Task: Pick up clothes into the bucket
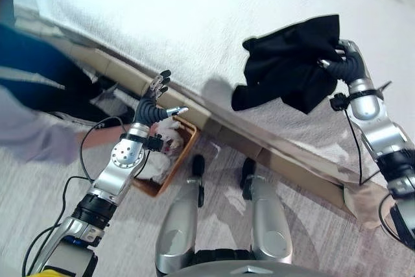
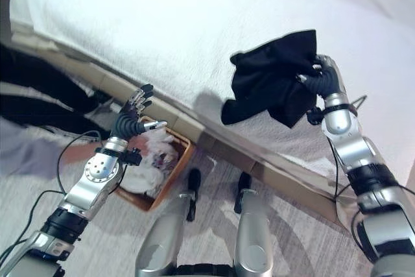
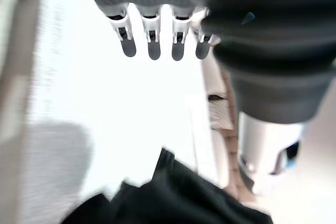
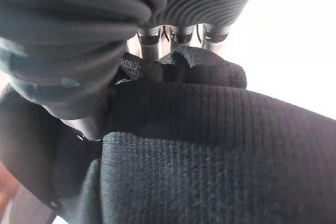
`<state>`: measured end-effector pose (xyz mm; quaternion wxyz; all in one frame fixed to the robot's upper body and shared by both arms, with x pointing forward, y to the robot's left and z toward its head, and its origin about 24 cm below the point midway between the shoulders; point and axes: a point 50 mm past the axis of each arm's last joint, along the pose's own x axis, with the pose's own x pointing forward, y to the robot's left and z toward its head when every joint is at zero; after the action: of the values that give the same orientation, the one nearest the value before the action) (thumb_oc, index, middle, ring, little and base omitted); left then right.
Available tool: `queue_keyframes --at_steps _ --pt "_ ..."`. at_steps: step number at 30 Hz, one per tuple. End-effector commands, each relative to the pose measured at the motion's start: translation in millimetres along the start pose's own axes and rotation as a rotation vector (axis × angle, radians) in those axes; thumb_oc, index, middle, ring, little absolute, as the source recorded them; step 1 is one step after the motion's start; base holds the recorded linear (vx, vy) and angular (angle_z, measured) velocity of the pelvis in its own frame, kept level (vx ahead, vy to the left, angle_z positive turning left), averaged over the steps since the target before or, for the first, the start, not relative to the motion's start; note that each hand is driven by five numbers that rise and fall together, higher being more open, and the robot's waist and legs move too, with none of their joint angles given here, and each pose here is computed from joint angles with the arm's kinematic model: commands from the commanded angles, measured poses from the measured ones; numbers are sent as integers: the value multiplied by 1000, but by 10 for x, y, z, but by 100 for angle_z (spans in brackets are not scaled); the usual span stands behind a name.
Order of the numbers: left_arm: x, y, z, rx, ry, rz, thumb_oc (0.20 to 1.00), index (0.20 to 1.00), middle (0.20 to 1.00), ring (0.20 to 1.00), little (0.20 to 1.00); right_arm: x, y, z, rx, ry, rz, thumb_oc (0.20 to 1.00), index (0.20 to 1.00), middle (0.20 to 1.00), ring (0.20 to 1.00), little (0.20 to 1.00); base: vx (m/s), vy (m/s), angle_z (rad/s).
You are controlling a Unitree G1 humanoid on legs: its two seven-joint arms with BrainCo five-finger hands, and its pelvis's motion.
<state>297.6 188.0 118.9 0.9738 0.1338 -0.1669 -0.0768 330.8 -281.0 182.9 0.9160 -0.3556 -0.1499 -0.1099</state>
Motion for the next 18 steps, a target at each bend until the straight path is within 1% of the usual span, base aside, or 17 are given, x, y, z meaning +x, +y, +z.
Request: queue_keyframes --at_steps 1,2,5,9,12,13,15,16,18 --pt "-59 -20 162 23 -96 -41 1000 1000 1000 1000 1000 29 -256 373 58 -194 -1 200 200 200 200 200 63 -11 -34" --pt "-63 -23 160 23 -95 -42 1000 1000 1000 1000 1000 23 -256 369 58 -192 -1 200 200 200 200 200 100 -12 -30" --pt "-82 -25 202 29 -110 -52 1000 1000 1000 1000 1000 -42 -205 431 106 -222 79 200 200 200 200 200 78 -14 -26" --pt "-69 -66 273 45 -135 -87 1000 1000 1000 1000 1000 -146 -86 542 225 -263 223 200 200 200 200 200 101 -19 -23" --pt "-40 -121 282 47 -137 -121 1000 1000 1000 1000 1000 -195 38 713 305 -326 346 200 200 200 200 200 94 -12 -16" --pt "-35 -143 297 48 -144 -136 1000 1000 1000 1000 1000 -208 61 740 323 -333 371 200 200 200 200 200 142 -18 -9" --pt "-2 -240 314 45 -146 -199 1000 1000 1000 1000 1000 -263 163 918 365 -398 475 200 200 200 200 200 139 -12 -12" --pt "12 -279 318 44 -146 -221 1000 1000 1000 1000 1000 -276 187 976 368 -419 503 200 200 200 200 200 69 -2 -9" --pt "13 -279 318 44 -147 -221 1000 1000 1000 1000 1000 -275 187 977 367 -419 504 200 200 200 200 200 39 -1 -2"
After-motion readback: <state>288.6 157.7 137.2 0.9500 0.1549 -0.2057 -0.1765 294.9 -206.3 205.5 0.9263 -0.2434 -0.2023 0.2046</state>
